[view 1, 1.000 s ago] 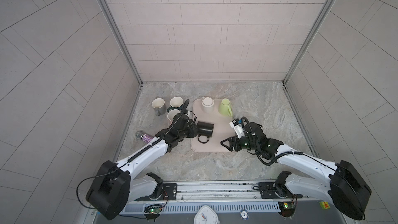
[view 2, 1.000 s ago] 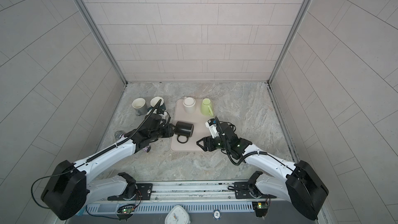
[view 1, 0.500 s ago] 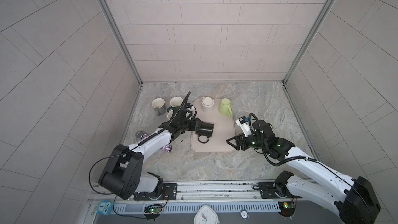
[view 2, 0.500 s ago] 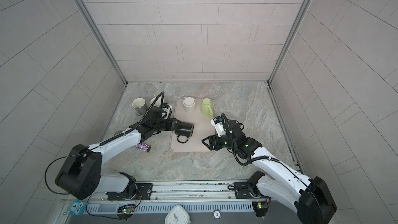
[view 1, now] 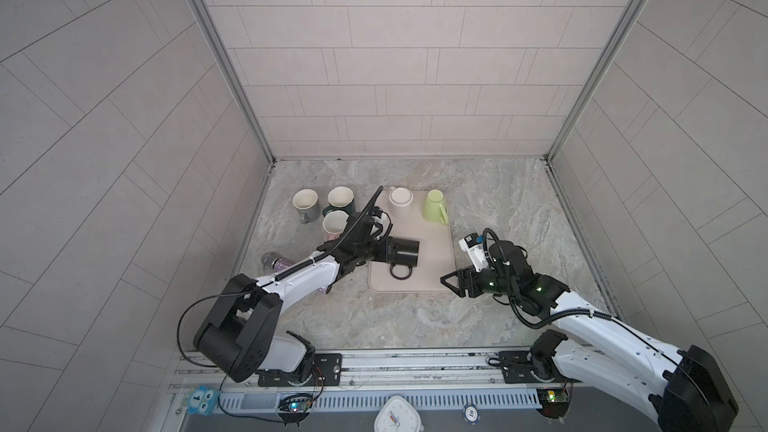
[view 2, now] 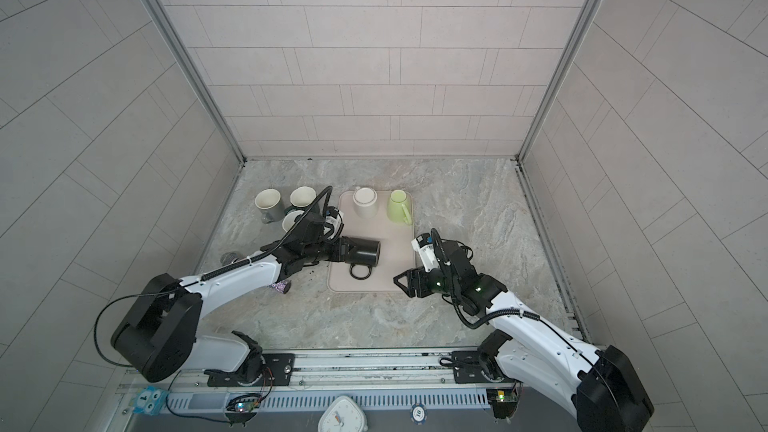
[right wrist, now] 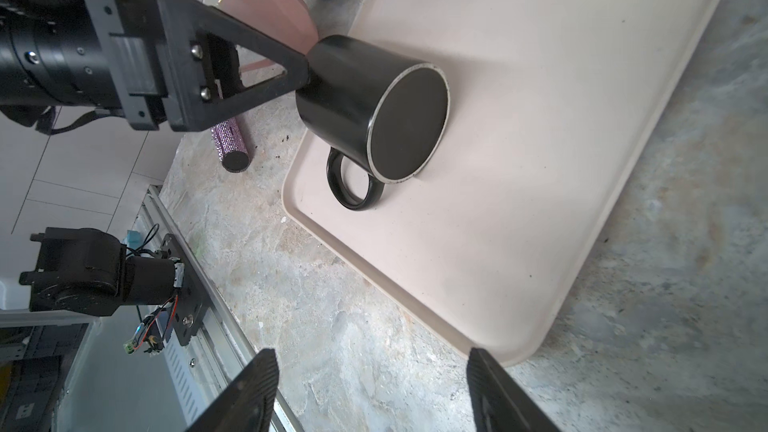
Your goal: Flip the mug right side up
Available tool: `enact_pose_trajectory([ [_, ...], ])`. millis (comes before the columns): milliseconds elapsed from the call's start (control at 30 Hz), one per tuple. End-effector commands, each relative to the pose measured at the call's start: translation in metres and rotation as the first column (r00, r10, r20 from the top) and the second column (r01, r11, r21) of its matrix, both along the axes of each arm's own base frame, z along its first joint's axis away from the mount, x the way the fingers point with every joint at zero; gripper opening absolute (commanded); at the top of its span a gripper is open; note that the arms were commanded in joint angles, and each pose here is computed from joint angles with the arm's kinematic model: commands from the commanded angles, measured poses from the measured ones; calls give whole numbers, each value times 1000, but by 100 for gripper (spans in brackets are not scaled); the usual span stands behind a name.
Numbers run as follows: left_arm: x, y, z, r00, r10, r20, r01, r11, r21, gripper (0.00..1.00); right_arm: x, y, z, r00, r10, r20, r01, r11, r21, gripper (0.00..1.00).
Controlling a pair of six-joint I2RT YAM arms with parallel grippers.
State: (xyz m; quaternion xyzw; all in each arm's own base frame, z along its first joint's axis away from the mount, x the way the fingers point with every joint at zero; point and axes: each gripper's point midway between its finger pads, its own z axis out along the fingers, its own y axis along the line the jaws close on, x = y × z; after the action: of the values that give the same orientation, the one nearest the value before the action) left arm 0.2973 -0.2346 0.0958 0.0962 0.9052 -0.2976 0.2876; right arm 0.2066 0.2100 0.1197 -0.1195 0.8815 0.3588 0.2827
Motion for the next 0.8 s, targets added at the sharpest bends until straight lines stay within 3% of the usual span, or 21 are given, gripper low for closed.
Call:
enact_pose_trajectory([
  [0, -6, -8, -1, 1000, 4, 6, -4, 1000, -9, 50, 13, 2, 4, 998, -54, 36, 53, 998, 40, 73],
  [200, -15, -30, 1, 999, -47, 11, 48, 999, -23, 50, 23, 2, -6, 995, -91, 42, 89, 995, 46, 73],
  [767, -11, -44, -9, 998, -28, -50, 23, 996, -85, 50, 46, 17, -35, 992, -126, 11, 125, 989, 77, 69],
])
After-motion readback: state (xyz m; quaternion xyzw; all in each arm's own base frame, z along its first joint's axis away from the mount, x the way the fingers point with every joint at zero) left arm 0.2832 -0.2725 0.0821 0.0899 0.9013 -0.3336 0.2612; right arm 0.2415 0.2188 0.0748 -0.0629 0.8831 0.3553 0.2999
